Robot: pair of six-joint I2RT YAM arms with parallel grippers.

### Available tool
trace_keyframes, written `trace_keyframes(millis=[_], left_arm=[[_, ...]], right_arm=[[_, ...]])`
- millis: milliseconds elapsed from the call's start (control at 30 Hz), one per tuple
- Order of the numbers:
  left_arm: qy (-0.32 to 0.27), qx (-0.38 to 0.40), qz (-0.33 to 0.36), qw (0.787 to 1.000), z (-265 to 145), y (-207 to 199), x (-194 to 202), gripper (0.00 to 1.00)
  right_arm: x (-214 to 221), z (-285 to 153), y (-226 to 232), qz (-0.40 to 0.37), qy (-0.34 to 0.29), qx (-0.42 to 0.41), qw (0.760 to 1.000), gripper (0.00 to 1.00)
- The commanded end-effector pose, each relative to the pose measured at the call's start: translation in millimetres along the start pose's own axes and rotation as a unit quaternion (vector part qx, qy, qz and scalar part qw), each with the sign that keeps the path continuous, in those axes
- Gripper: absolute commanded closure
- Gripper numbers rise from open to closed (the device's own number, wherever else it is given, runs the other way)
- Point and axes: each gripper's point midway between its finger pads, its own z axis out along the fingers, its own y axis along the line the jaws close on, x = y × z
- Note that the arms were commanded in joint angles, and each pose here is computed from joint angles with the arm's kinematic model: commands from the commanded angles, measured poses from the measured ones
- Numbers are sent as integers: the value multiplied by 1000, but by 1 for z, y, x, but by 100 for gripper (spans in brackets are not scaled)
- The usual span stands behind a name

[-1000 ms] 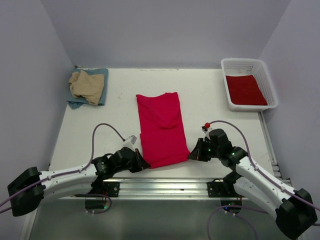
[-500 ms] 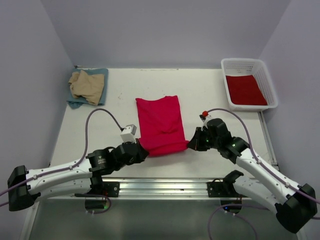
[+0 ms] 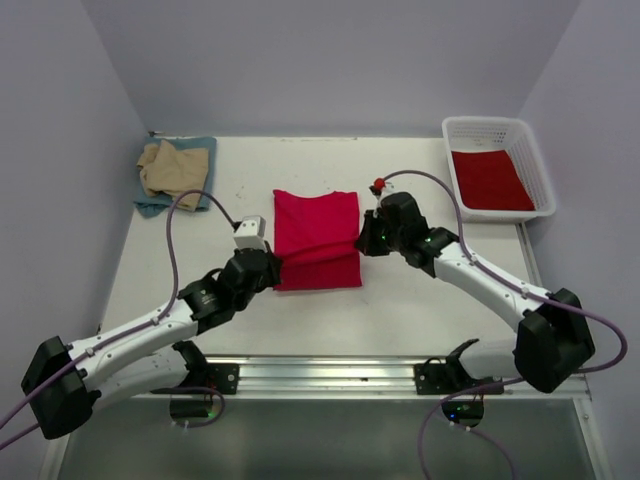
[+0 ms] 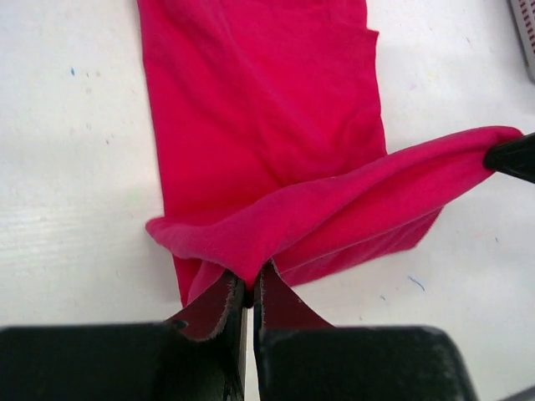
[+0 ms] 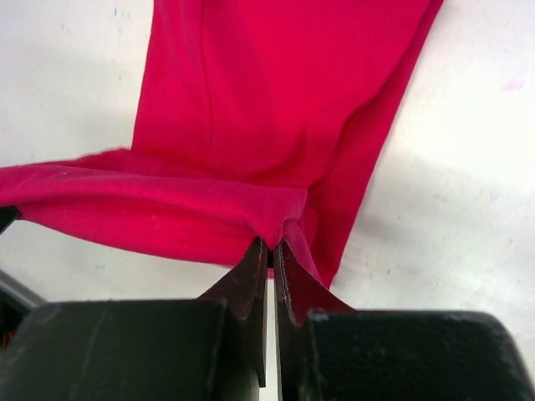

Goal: Fold and stack the t-shirts
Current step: Fold the tshirt

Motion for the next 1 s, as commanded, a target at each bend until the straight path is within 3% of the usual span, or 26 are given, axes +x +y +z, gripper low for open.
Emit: trace_keyframes(millis=[0,267,433,567,600,667,700,733,767,800,867,933,967], left_arm=[[-61,15,26,998,16,-10,-48,100],[-79,7,20,997,64,13,-80,100],[-96,36,10,995,97,8,-115,100],[-79,65,10,995,148,4,-131,100],[-98,77,11,992,158,-7,-158,100],[-54,112,23,992,200,-7,-144,100],[-35,116,22,992,217,-4,-142,100],[-34,119,16,992,255,4,-158,83],[-5,109,6,994,273,15,-152,66],[-39,109,-4,993,287,10,-199,58],[-23,74,-33,996,314,47,-195,54],[-60,64,-45,995,298,62,-227,29],[-95,57,-42,993,288,65,-244,10]], right_arm=[[-57,3,-2,-29,-75,31,996,100],[-105,34,7,-36,-92,37,994,100],[-127,66,3,-35,-92,53,994,100],[-147,99,-18,-29,-96,102,990,100],[-158,113,-27,-16,-102,119,988,100],[-173,131,-50,2,-119,166,979,100],[-204,130,-48,18,-150,179,972,100],[-187,166,-74,23,-123,220,967,87],[-186,172,-90,18,-109,261,959,70],[-227,171,-80,12,-146,264,953,54],[-208,199,-106,-7,-103,310,945,17],[-227,192,-102,-14,-128,312,941,12],[-262,170,-83,-6,-188,284,940,8]])
